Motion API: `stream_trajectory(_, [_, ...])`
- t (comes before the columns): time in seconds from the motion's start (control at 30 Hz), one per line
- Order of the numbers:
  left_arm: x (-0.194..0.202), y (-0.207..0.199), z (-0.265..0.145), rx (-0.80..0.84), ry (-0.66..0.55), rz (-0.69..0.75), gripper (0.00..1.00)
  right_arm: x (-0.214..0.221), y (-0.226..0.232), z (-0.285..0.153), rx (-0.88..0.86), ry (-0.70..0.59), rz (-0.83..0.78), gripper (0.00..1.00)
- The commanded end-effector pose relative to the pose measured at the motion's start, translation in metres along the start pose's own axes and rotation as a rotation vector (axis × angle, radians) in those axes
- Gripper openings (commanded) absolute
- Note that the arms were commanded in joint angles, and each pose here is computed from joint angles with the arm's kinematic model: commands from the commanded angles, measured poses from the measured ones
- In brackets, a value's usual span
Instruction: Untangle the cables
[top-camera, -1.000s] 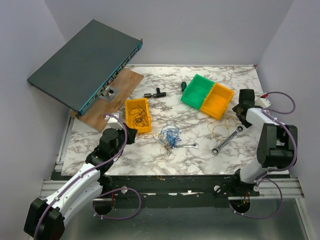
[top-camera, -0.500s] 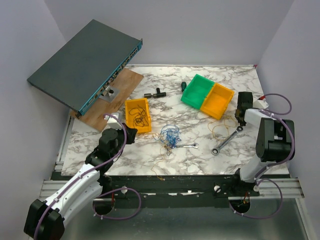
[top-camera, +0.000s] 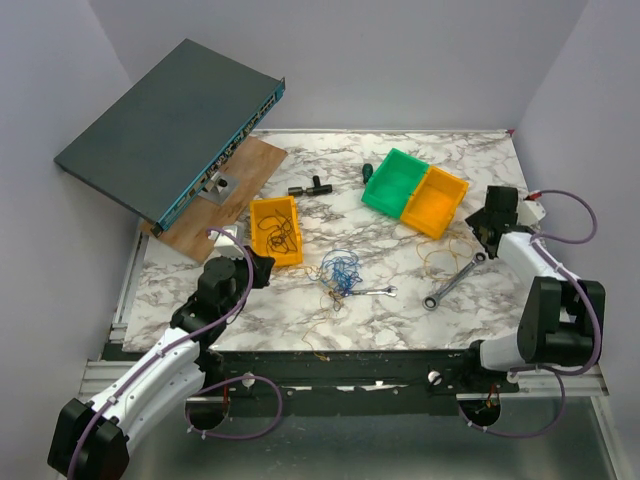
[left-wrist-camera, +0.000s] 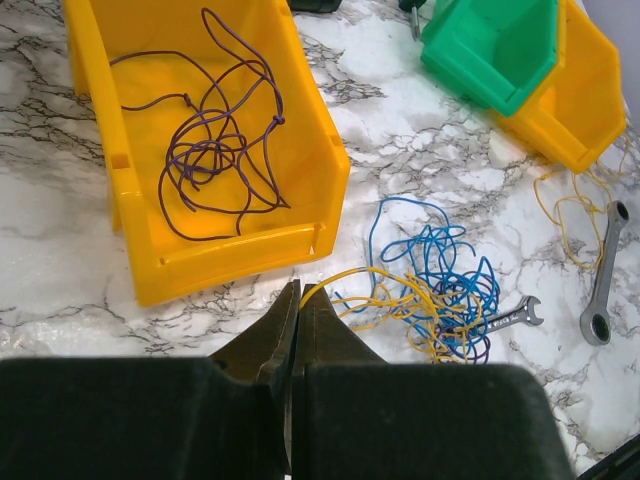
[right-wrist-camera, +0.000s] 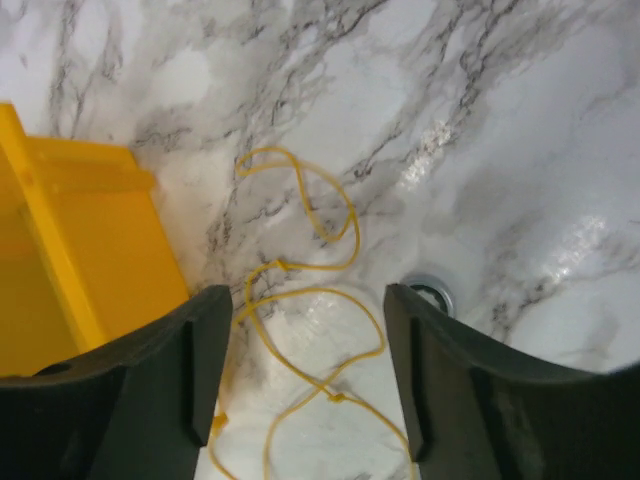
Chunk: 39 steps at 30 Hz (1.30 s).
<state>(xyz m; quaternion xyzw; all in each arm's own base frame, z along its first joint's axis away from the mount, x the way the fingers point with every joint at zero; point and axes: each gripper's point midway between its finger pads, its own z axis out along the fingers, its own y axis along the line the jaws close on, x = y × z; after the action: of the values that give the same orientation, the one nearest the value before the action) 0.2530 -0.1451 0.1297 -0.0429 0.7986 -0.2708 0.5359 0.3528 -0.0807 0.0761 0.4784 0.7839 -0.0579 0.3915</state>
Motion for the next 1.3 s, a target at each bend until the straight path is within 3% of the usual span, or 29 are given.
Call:
stream_trajectory(0.0, [-0.004,-0.003,-0.001,0.018,-0.012,0.01,0.0,0.016,0.0,-0.01,-0.038,0.086,0.04,0.82])
stream_trajectory(0.27, [-0.004,-0.003,-0.002,0.017,-0.015,0.011,0.0,0.024,-0.008,-0.003,0.108,0.133,0.213,0.86])
stream_trajectory(0.47, [-0.004,-0.004,-0.002,0.02,-0.013,0.011,0.0,0.054,-0.009,0.003,0.226,0.281,0.367,0.86])
stream_trajectory(0.67, [-0.004,-0.003,-0.002,0.021,-0.015,0.011,0.0,0.045,-0.005,0.006,0.226,0.26,0.552,0.86])
stream_trajectory(1.07, [-0.005,-0.004,-0.004,0.024,-0.022,0.011,0.0,0.045,-0.03,0.045,0.36,0.285,0.739,0.81])
stream_trajectory(1.17, [-0.006,-0.004,-0.004,0.026,-0.024,0.01,0.0,0.048,-0.043,0.057,0.414,0.325,0.802,0.76])
stream_trajectory(1.27, [-0.006,-0.004,-0.003,0.026,-0.023,0.011,0.0,0.065,-0.053,0.069,0.51,0.437,0.78,0.39])
